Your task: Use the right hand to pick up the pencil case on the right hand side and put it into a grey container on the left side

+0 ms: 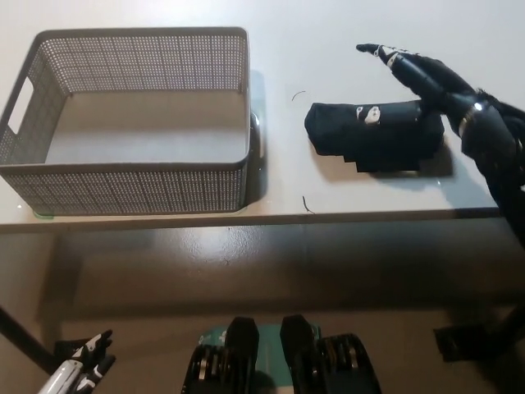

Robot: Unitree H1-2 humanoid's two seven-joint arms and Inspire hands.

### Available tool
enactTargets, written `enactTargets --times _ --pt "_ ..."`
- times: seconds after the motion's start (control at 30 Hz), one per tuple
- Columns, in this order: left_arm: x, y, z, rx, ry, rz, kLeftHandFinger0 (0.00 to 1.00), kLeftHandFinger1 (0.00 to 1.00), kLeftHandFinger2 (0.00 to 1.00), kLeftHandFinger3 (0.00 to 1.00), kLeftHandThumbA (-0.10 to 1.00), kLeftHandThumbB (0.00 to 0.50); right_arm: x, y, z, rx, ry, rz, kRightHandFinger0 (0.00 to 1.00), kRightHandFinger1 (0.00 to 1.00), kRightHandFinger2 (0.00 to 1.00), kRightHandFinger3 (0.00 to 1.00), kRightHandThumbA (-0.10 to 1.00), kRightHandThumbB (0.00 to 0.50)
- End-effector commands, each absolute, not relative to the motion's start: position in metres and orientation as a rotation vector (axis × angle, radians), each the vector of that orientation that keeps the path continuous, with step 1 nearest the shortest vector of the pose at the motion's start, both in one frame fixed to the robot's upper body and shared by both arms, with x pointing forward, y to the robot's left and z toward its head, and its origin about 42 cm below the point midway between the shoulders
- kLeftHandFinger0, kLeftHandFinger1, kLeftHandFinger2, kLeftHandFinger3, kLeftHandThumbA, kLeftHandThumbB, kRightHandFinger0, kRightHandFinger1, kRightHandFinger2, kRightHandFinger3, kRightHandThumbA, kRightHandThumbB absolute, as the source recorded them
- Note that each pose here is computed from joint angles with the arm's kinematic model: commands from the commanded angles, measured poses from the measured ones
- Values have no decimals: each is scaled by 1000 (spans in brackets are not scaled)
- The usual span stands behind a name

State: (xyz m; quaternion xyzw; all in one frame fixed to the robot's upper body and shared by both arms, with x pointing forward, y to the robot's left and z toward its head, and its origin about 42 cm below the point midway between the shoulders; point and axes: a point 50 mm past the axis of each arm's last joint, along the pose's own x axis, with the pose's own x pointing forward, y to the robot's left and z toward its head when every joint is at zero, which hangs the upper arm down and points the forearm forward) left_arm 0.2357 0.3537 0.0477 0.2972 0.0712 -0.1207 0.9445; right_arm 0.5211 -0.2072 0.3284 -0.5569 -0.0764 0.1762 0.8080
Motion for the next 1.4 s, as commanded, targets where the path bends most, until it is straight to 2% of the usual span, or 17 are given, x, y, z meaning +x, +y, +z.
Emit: enactTargets --times 0.0,0.13,0.27,0.43,0.6,0.67,0.8,1.37 --pt "225 356 47 680 104 -277 1000 1000 1000 1000 1000 364 557 -198 417 -1405 -201 271 1000 1000 1000 1000 718 500" --pt "227 357 48 685 109 -287 1000 1000 1000 1000 1000 384 563 -202 427 -1455 -167 251 1000 1000 1000 1000 718 500" --pt "227 357 48 693 106 -297 1000 1000 1000 1000 1000 379 568 -206 431 -1495 -126 248 1000 1000 1000 1000 717 500" --pt "228 355 47 703 97 -309 1000 1000 1000 1000 1000 394 572 -205 434 -1527 -63 271 1000 1000 1000 1000 672 500" --pt "230 354 46 707 93 -317 1000 1000 1000 1000 1000 399 575 -197 434 -1517 -1 317 1000 1000 1000 1000 687 500" --pt "230 354 47 706 99 -319 1000 1000 1000 1000 1000 410 577 -193 430 -1530 34 342 1000 1000 1000 1000 698 500" --pt "230 352 48 722 96 -332 1000 1000 1000 1000 1000 404 578 -188 417 -1499 94 382 1000 1000 1000 1000 648 500" --pt "233 349 52 727 85 -344 1000 1000 1000 1000 1000 430 579 -175 380 -1420 154 489 1000 1000 1000 1000 615 500"
